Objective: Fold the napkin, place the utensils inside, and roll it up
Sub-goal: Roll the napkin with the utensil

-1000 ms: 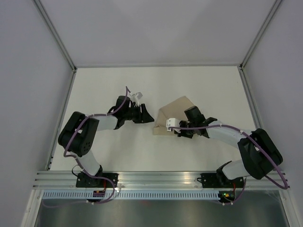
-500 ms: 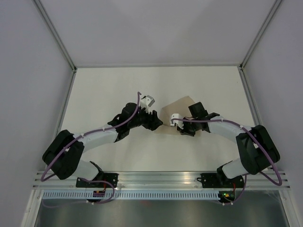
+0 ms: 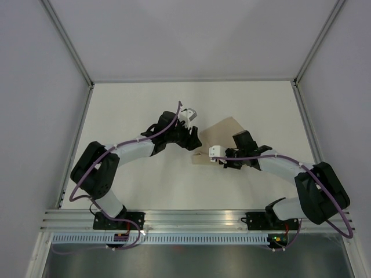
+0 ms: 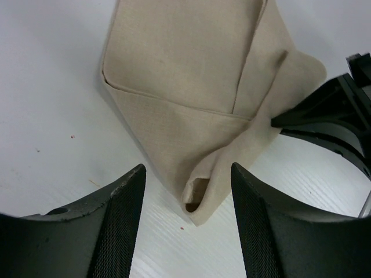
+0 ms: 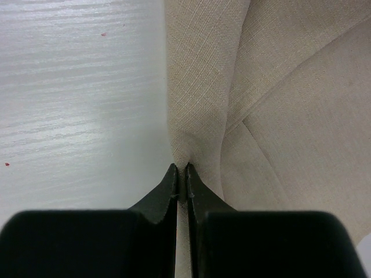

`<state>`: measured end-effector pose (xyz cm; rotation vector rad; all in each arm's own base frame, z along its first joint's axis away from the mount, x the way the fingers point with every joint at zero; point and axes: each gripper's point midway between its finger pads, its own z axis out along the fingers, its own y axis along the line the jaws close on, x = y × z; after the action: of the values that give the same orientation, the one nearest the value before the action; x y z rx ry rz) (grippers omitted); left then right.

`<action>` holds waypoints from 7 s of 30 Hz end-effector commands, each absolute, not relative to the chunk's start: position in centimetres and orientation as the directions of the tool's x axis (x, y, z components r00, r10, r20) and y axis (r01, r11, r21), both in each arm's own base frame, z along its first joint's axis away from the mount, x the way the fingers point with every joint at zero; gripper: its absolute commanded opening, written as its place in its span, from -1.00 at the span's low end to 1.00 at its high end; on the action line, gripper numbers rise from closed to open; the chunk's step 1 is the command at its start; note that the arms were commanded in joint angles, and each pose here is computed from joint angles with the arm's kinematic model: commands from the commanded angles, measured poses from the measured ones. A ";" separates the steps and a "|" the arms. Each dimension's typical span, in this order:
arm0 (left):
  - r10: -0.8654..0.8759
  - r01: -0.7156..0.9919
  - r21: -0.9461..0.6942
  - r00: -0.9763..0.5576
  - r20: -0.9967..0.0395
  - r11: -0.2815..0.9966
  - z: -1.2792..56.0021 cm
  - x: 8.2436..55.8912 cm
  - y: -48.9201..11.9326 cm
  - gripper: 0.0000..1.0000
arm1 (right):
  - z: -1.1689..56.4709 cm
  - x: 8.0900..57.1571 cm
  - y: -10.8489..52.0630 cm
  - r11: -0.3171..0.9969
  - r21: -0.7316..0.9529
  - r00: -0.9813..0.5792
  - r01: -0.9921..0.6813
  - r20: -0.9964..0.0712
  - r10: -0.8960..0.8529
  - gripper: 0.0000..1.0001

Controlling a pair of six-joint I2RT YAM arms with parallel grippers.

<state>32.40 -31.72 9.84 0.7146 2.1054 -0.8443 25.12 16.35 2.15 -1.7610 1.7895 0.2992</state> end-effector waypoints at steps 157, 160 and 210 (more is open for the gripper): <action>0.712 0.940 0.303 0.320 -0.626 -0.157 -0.7 19.4 -41.4 -0.95 | 7.2 24.2 13.9 0.311 0.021 -0.258 -0.950 -0.611 -0.748 0.39; 0.718 0.943 0.296 0.312 -0.622 -0.153 -0.8 19.3 -41.2 -0.95 | 7.6 24.9 13.2 0.343 0.031 -0.288 -0.939 -0.613 -0.735 0.41; 0.810 0.941 -0.333 -0.147 -0.567 -0.062 0.5 15.1 -42.6 -0.95 | -0.9 35.6 5.3 0.805 0.157 -0.806 -0.572 -0.287 -0.517 -0.18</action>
<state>20.39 -44.58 2.64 1.8560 1.7666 -0.7054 32.73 5.96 1.35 -0.8770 2.7971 0.4533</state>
